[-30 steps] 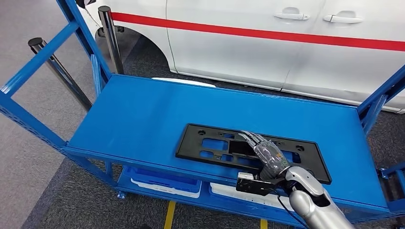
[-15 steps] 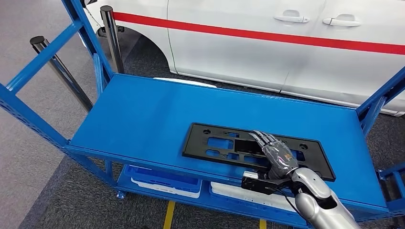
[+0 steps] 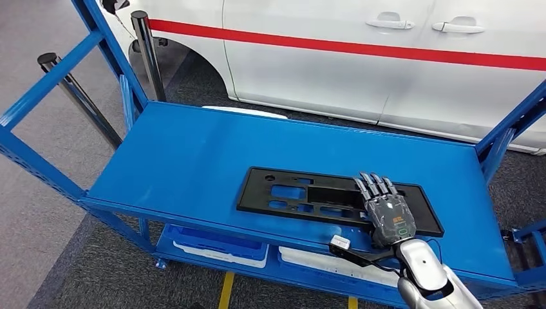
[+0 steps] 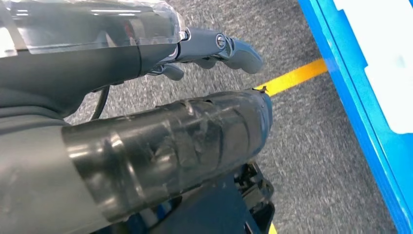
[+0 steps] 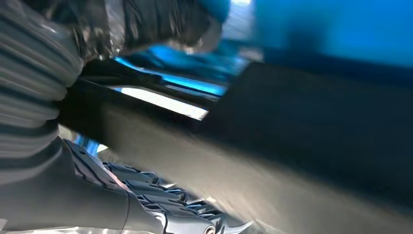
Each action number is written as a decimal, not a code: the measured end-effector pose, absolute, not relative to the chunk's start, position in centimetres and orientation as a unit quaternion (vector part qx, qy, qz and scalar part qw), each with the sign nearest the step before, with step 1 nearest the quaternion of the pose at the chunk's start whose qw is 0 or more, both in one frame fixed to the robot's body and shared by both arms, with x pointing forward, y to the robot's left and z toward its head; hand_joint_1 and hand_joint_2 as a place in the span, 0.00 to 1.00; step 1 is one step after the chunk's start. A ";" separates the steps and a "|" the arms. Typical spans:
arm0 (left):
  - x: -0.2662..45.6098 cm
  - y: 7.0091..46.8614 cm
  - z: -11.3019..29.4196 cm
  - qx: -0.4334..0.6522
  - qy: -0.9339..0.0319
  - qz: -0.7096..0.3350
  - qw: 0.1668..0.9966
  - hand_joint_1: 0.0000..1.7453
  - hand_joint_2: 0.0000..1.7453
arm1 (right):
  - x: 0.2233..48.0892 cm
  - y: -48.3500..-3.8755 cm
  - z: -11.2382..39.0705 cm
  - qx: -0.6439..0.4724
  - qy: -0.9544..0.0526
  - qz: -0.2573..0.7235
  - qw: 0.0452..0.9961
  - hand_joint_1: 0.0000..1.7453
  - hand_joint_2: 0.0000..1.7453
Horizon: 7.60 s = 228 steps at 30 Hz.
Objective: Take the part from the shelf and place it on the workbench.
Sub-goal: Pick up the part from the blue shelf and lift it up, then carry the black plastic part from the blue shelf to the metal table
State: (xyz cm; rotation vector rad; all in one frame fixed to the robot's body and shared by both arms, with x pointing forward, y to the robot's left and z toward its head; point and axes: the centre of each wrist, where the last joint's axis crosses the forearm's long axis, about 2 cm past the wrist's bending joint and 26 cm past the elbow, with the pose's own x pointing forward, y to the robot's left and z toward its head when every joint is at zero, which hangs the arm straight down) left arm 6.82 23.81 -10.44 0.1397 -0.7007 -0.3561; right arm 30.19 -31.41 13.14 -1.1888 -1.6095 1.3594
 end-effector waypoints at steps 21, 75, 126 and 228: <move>6.9 23.7 -10.4 0.072 -0.338 -0.172 0.922 0.00 0.00 | 26.9 -30.1 11.9 -0.477 -0.679 0.447 0.335 1.00 1.00; 5.8 23.6 -10.5 0.123 -0.311 -0.147 0.931 0.00 1.00 | 17.7 -19.2 17.2 -0.497 -0.785 0.246 0.276 1.00 1.00; 5.7 23.1 -10.4 0.133 -0.306 -0.157 0.930 0.00 1.00 | 18.2 -17.9 16.5 -0.463 -0.803 0.272 0.260 1.00 1.00; 6.0 23.0 -10.4 0.135 -0.317 -0.157 0.926 0.00 1.00 | 19.2 -17.7 15.6 -0.430 -0.816 0.283 0.263 1.00 1.00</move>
